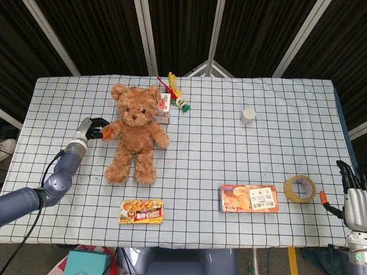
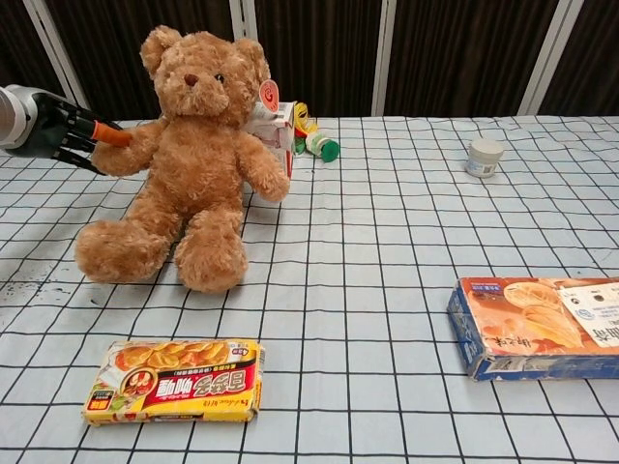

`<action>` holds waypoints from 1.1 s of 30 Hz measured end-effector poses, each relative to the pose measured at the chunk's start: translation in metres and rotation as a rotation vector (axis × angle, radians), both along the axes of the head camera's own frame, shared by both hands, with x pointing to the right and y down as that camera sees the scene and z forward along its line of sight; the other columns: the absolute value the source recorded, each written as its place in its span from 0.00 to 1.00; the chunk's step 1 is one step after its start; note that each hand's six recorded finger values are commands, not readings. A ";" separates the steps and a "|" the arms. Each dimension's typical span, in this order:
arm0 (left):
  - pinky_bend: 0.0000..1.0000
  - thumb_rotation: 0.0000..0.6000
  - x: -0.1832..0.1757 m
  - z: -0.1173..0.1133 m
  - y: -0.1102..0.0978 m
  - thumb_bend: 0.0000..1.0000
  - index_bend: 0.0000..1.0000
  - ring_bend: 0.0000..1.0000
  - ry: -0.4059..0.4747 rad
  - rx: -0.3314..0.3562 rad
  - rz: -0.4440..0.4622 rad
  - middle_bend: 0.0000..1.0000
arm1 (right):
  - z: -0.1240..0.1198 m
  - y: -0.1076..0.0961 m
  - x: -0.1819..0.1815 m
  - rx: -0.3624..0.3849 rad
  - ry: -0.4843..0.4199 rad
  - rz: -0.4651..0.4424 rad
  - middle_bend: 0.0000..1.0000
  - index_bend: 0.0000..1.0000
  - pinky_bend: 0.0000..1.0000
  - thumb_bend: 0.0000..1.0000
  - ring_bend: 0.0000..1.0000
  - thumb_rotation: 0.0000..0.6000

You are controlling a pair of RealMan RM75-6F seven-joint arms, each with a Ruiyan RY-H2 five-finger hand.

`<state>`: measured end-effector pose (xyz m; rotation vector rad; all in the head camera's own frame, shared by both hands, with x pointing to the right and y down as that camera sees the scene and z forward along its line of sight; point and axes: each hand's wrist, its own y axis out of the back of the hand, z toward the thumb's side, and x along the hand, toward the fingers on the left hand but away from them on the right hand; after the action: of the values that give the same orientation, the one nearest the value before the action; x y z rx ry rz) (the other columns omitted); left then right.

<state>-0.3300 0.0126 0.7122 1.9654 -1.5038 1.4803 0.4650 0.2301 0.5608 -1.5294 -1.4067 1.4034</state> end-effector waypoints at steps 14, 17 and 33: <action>0.18 1.00 0.001 -0.002 -0.006 0.58 0.48 0.10 0.010 0.007 -0.026 0.47 | 0.000 0.000 0.000 -0.002 0.000 0.000 0.12 0.09 0.06 0.37 0.24 1.00; 0.18 1.00 0.001 -0.006 -0.008 0.57 0.48 0.10 0.007 0.015 -0.020 0.46 | 0.001 0.000 0.000 -0.004 -0.001 -0.001 0.12 0.08 0.06 0.37 0.24 1.00; 0.14 1.00 -0.012 0.005 0.006 0.12 0.03 0.00 0.007 -0.031 -0.001 0.03 | 0.001 0.001 0.000 -0.011 0.001 0.002 0.12 0.09 0.06 0.37 0.24 1.00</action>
<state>-0.3419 0.0186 0.7171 1.9498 -1.4696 1.4865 0.4648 0.2307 0.5623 -1.5346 -1.4029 1.4145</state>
